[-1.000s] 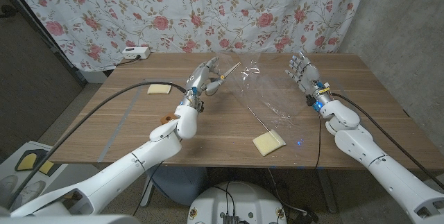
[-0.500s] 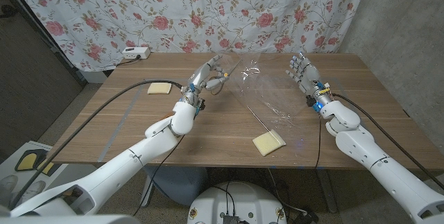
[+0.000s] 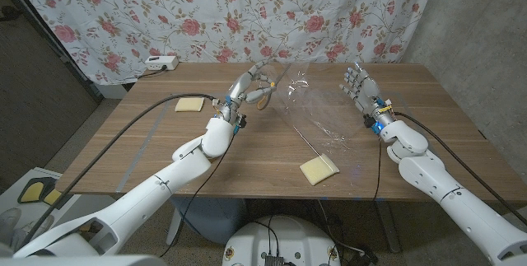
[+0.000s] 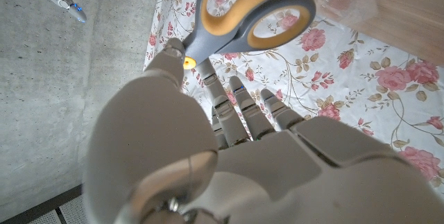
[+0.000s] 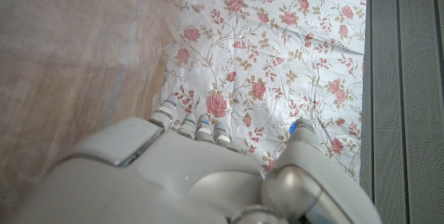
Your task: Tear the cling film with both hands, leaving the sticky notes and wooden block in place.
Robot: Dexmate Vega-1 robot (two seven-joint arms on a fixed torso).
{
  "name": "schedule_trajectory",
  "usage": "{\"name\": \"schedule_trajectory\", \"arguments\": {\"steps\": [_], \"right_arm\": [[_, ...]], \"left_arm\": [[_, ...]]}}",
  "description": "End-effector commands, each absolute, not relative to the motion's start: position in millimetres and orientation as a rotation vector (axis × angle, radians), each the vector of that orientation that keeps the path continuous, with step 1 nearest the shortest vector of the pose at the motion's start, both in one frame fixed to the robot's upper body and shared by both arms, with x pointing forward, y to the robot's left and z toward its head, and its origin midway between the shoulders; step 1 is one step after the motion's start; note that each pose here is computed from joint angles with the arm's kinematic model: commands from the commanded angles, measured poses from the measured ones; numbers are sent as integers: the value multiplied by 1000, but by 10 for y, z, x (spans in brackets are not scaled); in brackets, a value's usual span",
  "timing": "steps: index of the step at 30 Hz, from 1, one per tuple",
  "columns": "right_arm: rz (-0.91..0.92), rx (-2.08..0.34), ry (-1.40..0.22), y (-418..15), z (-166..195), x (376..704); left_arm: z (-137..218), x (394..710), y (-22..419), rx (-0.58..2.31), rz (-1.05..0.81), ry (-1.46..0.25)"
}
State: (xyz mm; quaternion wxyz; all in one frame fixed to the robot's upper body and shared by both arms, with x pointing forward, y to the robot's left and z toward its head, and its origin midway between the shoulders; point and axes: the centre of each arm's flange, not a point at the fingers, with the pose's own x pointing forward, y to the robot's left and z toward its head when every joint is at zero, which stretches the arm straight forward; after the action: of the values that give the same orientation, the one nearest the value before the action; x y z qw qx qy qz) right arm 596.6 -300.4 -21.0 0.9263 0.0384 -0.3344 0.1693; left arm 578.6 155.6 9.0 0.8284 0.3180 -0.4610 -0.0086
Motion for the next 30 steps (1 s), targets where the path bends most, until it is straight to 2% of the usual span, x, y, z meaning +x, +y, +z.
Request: {"name": "schedule_trajectory", "arguments": {"steps": [1, 30], "right_arm": [[362, 87, -684, -3020, -241, 5975], [381, 75, -690, -3029, -262, 5880]], "left_arm": [[172, 5722, 1487, 622, -60, -1007], [248, 5793, 1390, 467, -194, -1000]]}}
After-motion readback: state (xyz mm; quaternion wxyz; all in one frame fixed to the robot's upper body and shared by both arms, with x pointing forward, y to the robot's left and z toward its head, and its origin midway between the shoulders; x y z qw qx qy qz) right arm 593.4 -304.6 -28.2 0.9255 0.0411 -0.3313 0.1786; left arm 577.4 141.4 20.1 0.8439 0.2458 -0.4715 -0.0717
